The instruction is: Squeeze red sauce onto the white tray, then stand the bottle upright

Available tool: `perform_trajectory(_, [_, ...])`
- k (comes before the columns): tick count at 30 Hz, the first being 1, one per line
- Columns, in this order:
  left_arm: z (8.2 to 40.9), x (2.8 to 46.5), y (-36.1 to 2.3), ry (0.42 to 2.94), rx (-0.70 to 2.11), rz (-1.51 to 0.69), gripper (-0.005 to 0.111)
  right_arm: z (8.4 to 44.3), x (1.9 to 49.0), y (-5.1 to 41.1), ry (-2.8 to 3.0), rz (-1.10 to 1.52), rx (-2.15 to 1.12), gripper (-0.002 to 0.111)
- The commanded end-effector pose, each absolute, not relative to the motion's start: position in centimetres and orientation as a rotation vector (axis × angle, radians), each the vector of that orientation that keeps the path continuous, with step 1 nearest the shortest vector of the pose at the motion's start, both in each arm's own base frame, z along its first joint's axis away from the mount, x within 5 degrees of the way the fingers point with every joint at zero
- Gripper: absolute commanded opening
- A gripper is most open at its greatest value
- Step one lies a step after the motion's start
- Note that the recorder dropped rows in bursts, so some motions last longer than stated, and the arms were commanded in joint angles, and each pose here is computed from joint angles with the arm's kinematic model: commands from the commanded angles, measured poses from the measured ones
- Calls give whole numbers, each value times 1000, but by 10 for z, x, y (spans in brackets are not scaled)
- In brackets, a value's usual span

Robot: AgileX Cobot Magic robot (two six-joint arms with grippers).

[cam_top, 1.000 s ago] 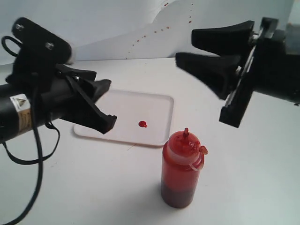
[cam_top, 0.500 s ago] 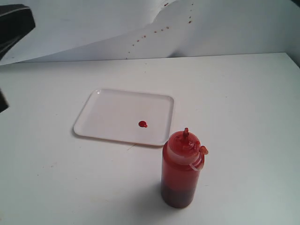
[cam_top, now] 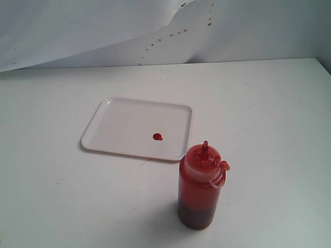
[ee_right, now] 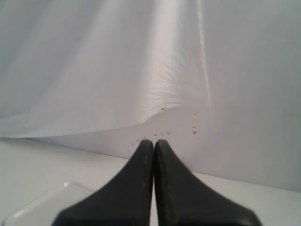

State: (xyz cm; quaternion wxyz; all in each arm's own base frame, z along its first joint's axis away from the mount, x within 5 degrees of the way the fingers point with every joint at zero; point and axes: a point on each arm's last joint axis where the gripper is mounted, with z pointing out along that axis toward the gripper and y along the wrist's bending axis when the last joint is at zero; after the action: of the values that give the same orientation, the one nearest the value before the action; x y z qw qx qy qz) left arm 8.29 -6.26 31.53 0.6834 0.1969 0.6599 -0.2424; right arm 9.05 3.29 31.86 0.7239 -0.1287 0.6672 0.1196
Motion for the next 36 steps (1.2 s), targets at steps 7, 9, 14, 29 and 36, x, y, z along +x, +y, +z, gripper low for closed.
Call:
perform_trajectory(7, [314, 79, -59, 1470, 423, -567, 0, 314, 90, 26, 1495, 262, -175, 0])
perform_trajectory(9, [314, 79, -59, 1470, 423, -567, 0, 314, 90, 26, 1495, 262, -175, 0])
perform_trajectory(14, [314, 79, -59, 1470, 423, -567, 0, 314, 90, 26, 1495, 262, -175, 0])
perform_trajectory(29, [265, 46, -22, 1394, 117, -470, 0, 314, 90, 25, 1496, 257, -171, 0])
perform_trajectory(36, [269, 40, -17, 1335, -68, -508, 0, 314, 90, 25, 1496, 257, -171, 0])
